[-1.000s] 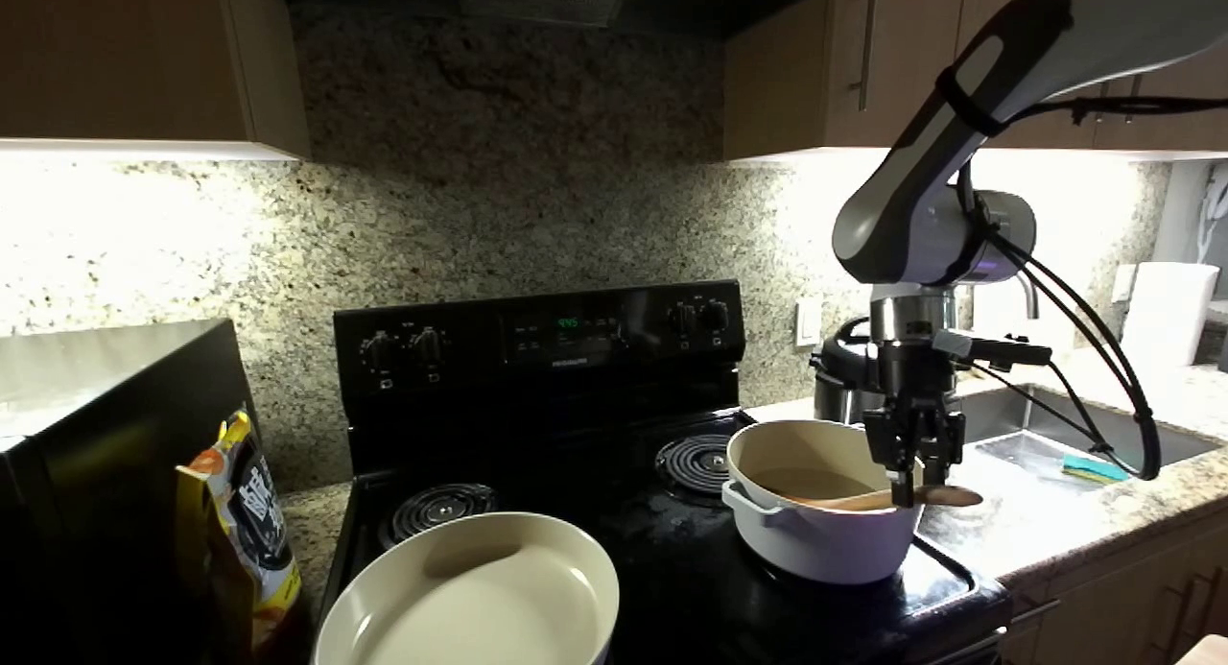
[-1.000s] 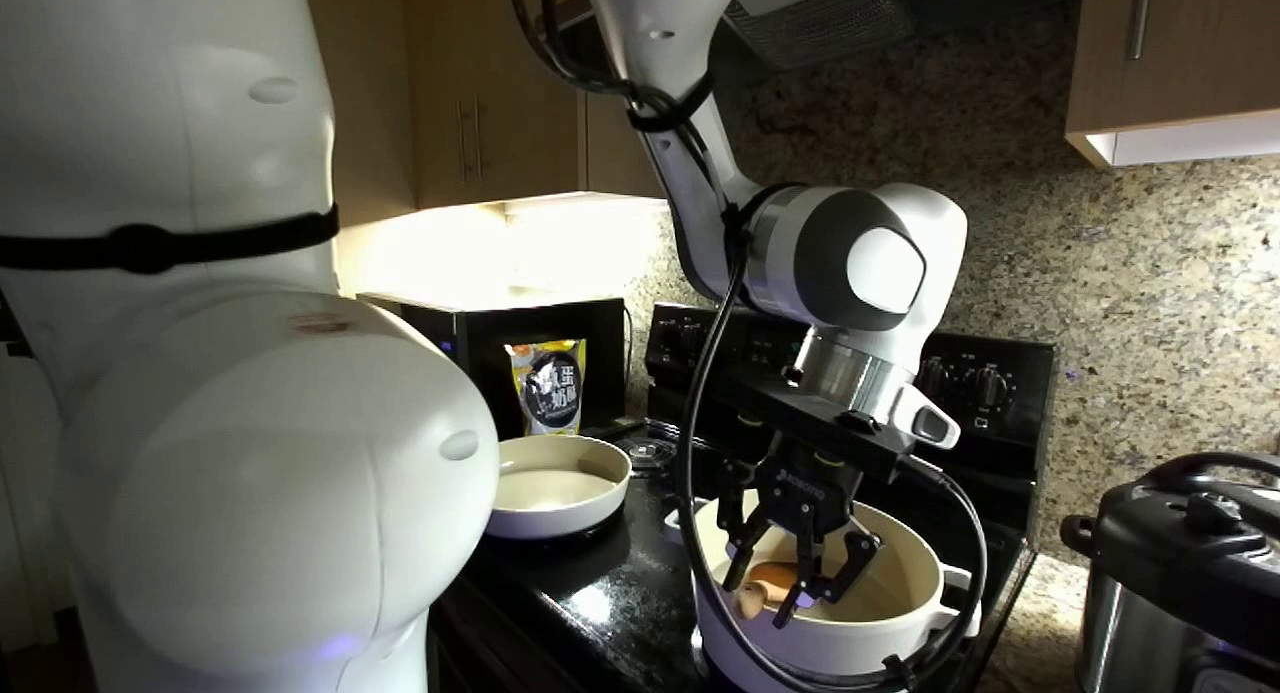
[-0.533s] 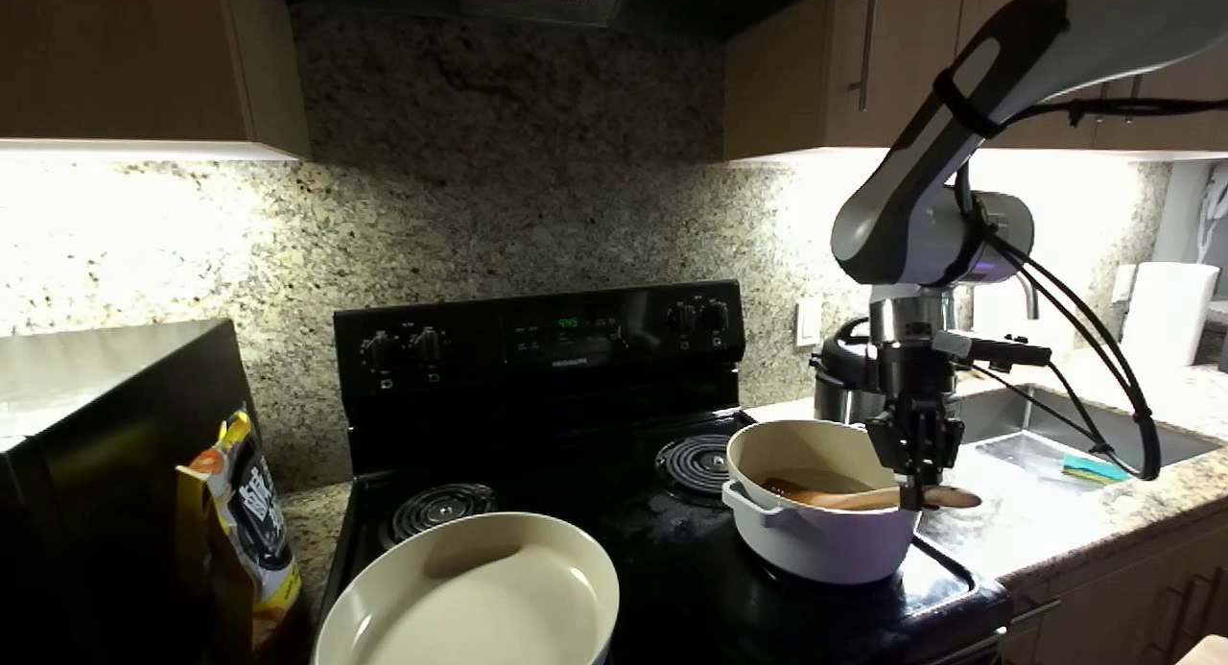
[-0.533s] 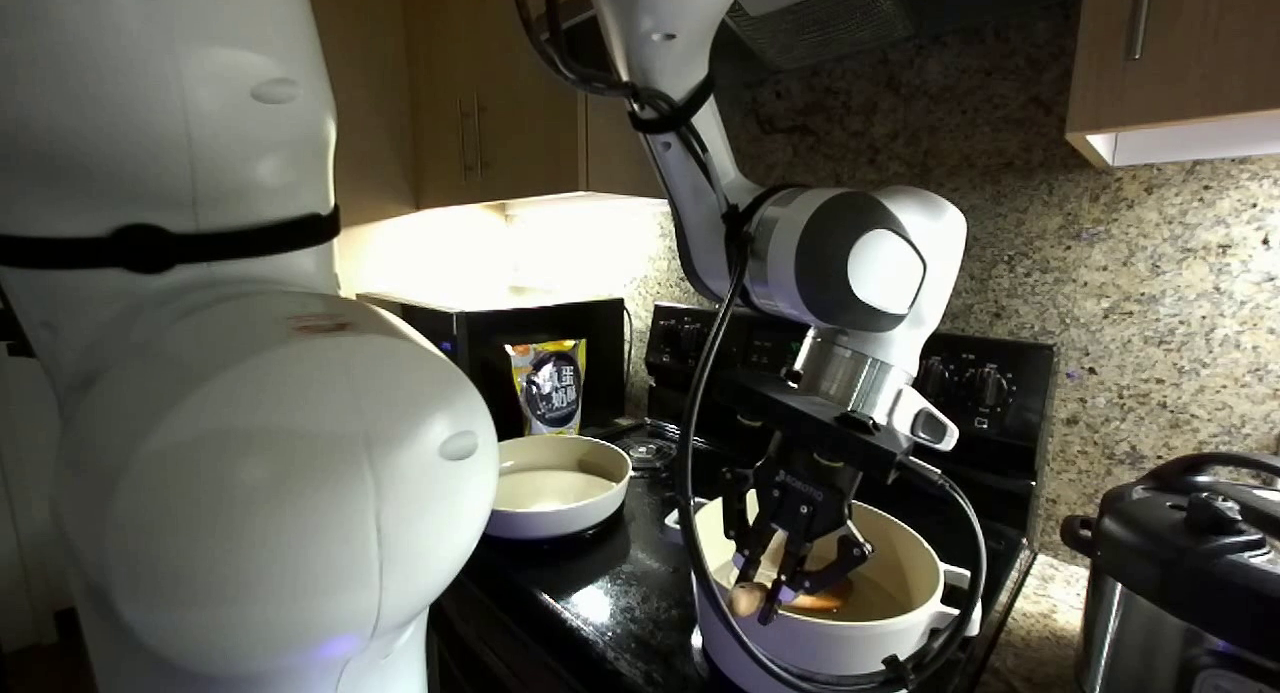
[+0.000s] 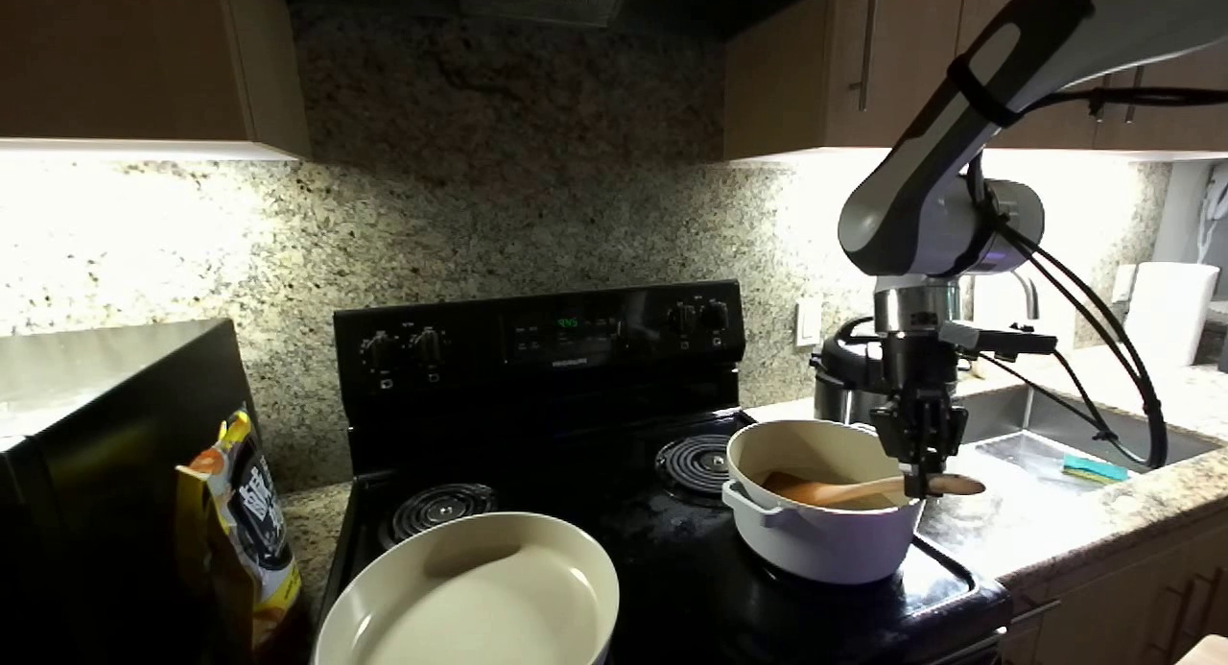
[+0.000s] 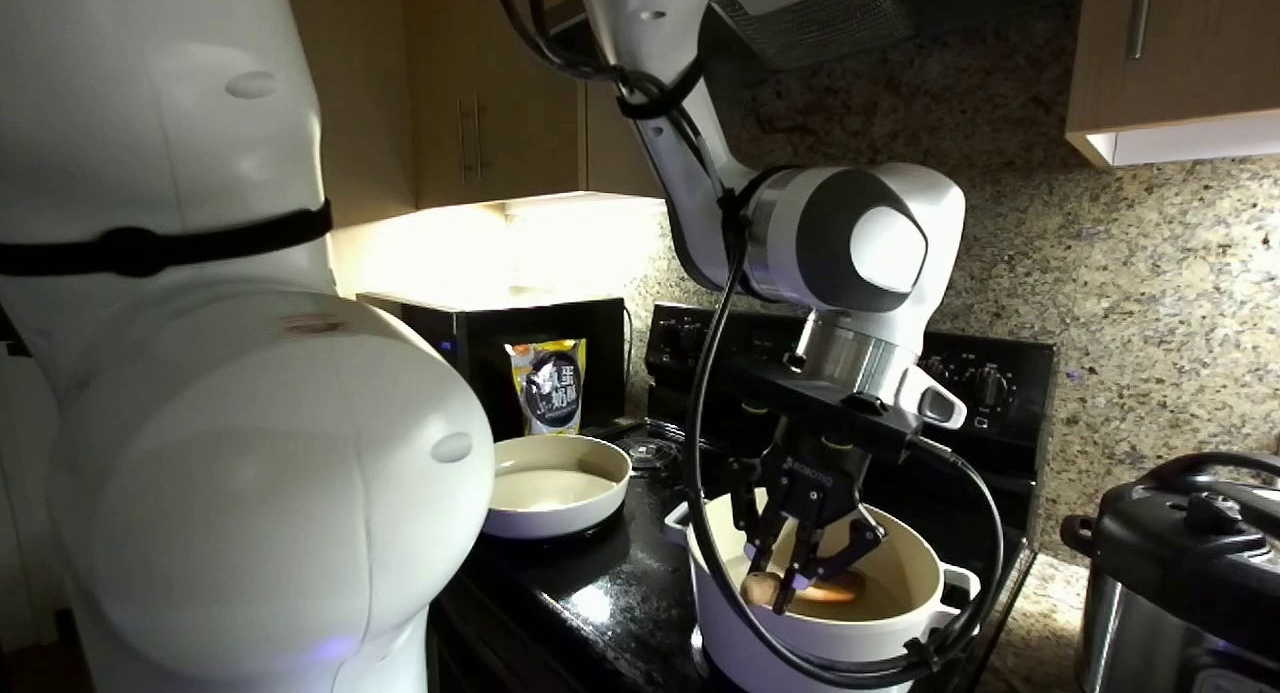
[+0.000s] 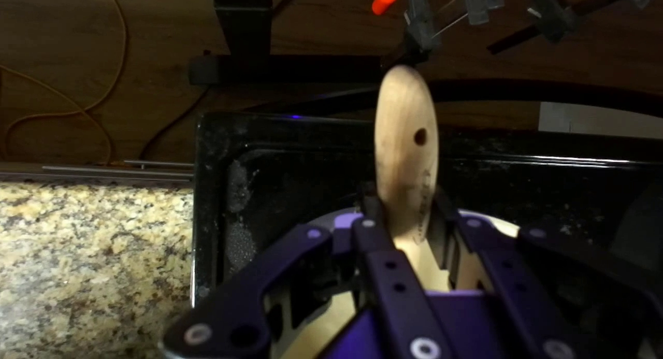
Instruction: Hold the wooden spoon and stir inside the pot.
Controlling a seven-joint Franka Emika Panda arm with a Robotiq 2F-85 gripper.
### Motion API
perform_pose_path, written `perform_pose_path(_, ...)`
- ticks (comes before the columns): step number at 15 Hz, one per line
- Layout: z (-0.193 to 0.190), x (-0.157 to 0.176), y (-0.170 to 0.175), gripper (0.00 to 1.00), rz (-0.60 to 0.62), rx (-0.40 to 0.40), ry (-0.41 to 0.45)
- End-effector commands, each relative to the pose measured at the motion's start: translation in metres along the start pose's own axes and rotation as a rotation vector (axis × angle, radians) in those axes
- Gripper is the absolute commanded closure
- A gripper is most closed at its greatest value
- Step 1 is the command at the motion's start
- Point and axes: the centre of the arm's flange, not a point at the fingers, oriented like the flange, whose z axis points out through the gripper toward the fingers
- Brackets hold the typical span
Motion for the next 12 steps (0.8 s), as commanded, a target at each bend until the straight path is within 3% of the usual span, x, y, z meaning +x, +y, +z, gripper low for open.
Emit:
perform_pose_path(1, -0.017, -0.022, -0.007, 0.92, 0.026, -0.061, 0.061)
perform_pose_path(4, -0.032, -0.023, -0.009, 0.92, 0.035, -0.106, 0.056)
perform_pose_path(12, -0.037, 0.001, -0.020, 0.92, -0.046, -0.173, -0.225)
